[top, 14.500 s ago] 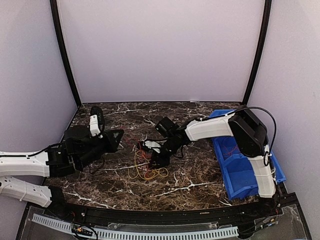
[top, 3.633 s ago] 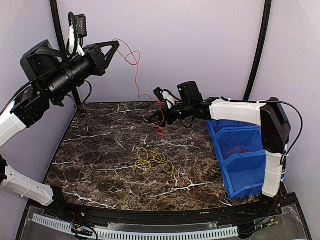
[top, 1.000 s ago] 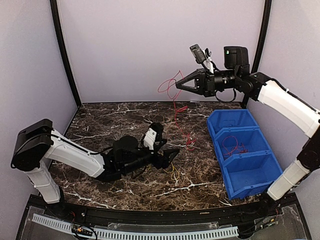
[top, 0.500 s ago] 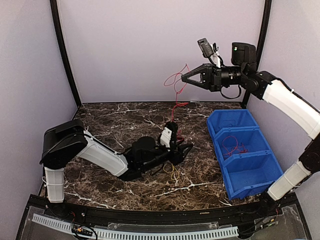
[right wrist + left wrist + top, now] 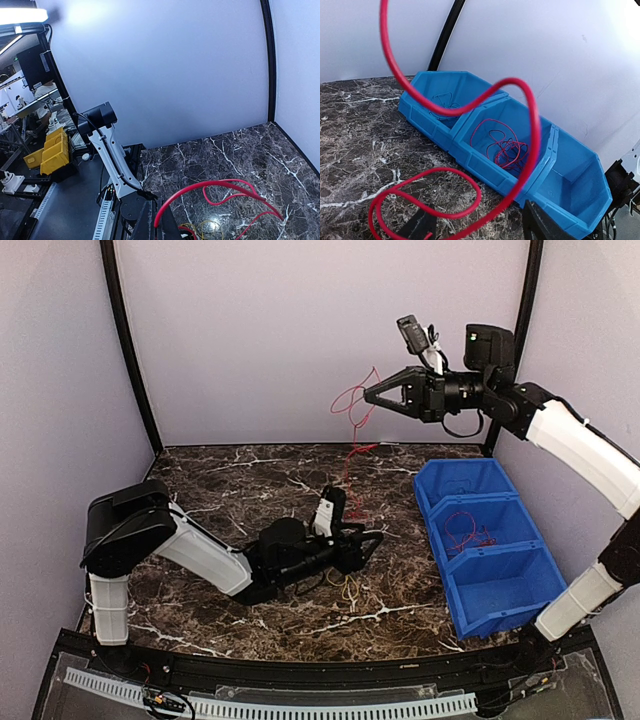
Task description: Untangle the cables
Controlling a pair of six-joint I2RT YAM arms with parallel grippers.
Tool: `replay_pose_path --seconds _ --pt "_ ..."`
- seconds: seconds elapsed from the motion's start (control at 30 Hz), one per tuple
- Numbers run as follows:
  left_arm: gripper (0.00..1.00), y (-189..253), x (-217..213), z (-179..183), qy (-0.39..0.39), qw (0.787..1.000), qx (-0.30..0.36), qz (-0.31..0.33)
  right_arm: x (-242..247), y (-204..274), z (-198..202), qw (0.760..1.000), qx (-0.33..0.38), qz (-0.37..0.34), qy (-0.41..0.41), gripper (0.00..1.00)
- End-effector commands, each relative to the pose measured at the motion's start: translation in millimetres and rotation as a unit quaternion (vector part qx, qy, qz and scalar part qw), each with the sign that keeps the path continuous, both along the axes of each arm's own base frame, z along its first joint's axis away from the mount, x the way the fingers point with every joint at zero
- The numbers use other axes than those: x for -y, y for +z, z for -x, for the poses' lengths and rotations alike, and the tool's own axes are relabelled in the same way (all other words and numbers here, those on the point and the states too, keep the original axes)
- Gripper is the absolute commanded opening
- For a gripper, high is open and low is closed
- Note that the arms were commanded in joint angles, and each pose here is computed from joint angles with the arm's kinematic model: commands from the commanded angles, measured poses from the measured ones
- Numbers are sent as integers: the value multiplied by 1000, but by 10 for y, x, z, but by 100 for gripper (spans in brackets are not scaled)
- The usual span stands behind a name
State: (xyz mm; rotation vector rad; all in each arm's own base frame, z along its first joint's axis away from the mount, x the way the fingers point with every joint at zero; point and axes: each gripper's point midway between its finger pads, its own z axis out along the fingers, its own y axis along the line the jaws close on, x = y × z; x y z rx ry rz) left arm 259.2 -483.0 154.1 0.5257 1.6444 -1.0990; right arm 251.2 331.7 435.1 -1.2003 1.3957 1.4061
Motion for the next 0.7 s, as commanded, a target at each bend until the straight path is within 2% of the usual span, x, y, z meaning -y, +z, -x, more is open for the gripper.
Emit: replay_pose_path --seconds 0.0,0.1,0.2,0.37,0.43,0.53,0.67 --pt "59 72 62 -12 -13 999 -31 29 76 169 92 999 27 -17 4 0" --pt "52 68 116 68 -48 997 -36 41 93 207 103 999 32 -19 4 0" --pt "51 -7 165 192 -87 995 -36 39 101 238 104 999 36 -21 4 0" --pt "46 -55 99 257 -95 994 -32 47 106 210 97 999 36 -19 1 0" --pt "44 -12 115 353 -123 991 -22 54 106 190 92 999 37 -17 1 0" --pt "45 150 129 548 -170 982 10 79 107 170 80 999 37 -16 -1 0" --pt "52 267 97 705 -195 975 34 98 107 155 78 999 36 -15 -1 0"
